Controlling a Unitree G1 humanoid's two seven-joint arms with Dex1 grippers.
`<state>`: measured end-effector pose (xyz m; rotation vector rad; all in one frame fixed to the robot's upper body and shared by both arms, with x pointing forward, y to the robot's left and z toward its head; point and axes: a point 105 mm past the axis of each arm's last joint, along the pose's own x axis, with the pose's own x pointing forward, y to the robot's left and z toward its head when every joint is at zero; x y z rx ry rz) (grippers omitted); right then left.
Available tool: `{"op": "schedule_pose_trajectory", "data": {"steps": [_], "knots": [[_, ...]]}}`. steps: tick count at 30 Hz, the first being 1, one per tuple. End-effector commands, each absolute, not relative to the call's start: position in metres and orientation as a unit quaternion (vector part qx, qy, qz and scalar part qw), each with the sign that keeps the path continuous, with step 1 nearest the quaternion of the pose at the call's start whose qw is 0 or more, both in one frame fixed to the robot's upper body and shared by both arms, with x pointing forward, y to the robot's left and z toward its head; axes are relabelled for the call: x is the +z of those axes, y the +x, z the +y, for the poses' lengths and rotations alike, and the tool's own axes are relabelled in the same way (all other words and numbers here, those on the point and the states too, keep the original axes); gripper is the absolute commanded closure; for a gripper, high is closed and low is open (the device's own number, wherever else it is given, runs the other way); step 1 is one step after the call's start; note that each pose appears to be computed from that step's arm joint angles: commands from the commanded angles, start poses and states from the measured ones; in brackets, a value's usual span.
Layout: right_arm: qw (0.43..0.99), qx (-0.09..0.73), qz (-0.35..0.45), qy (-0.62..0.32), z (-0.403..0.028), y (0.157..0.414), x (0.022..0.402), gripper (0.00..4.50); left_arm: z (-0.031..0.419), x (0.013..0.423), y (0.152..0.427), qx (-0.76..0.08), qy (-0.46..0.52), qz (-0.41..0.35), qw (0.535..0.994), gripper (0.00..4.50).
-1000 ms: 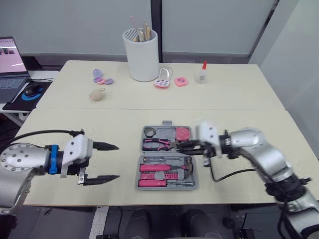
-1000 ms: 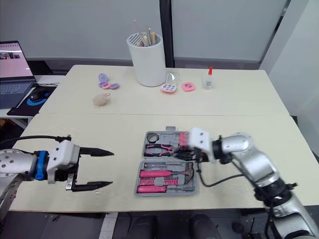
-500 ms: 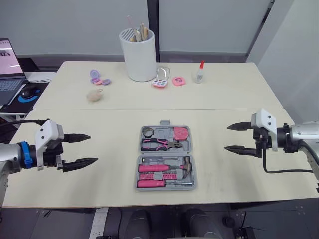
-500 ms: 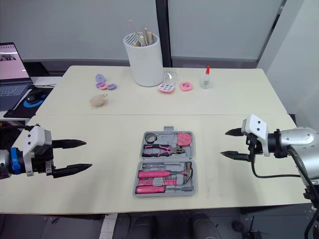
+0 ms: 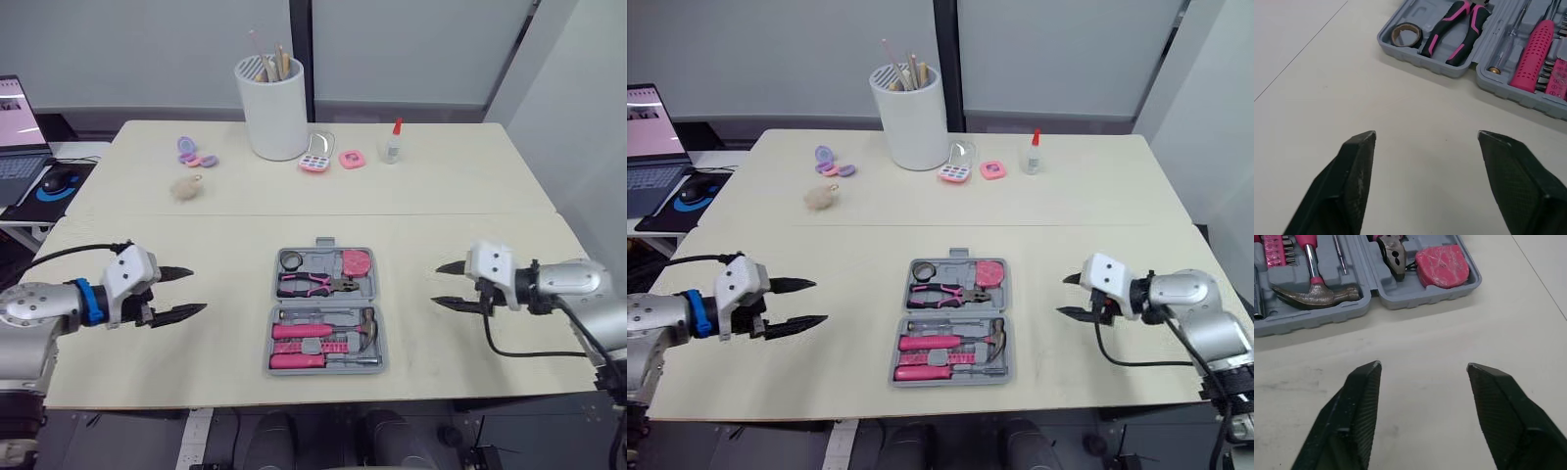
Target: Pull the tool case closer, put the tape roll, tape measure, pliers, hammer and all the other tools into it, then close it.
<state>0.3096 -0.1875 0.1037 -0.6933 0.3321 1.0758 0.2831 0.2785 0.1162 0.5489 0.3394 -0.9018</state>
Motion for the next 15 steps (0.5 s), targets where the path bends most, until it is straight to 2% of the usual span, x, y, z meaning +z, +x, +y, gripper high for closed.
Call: {"op": "schedule_pose_trajectory", "data": {"steps": [1, 8, 10, 15], "knots": [[0.782, 0.496, 0.132, -0.355, -0.179, 0.319, 0.107, 2.51, 0.271, 0.111, 0.290, -0.426, 0.278, 0.157, 0.846, 2.22], [0.767, 0.514, 0.131, -0.362, -0.161, 0.322, 0.093, 4.06, 0.248, 0.092, 0.291, -0.448, 0.285, 0.168, 0.831, 4.49], [0.761, 0.523, 0.131, -0.360, -0.156, 0.321, 0.090, 4.43, 0.244, 0.086, 0.293, -0.449, 0.293, 0.171, 0.826, 4.50], [0.751, 0.530, 0.131, -0.371, -0.147, 0.322, 0.081, 4.47, 0.231, 0.076, 0.299, -0.453, 0.296, 0.172, 0.823, 4.50]]}}
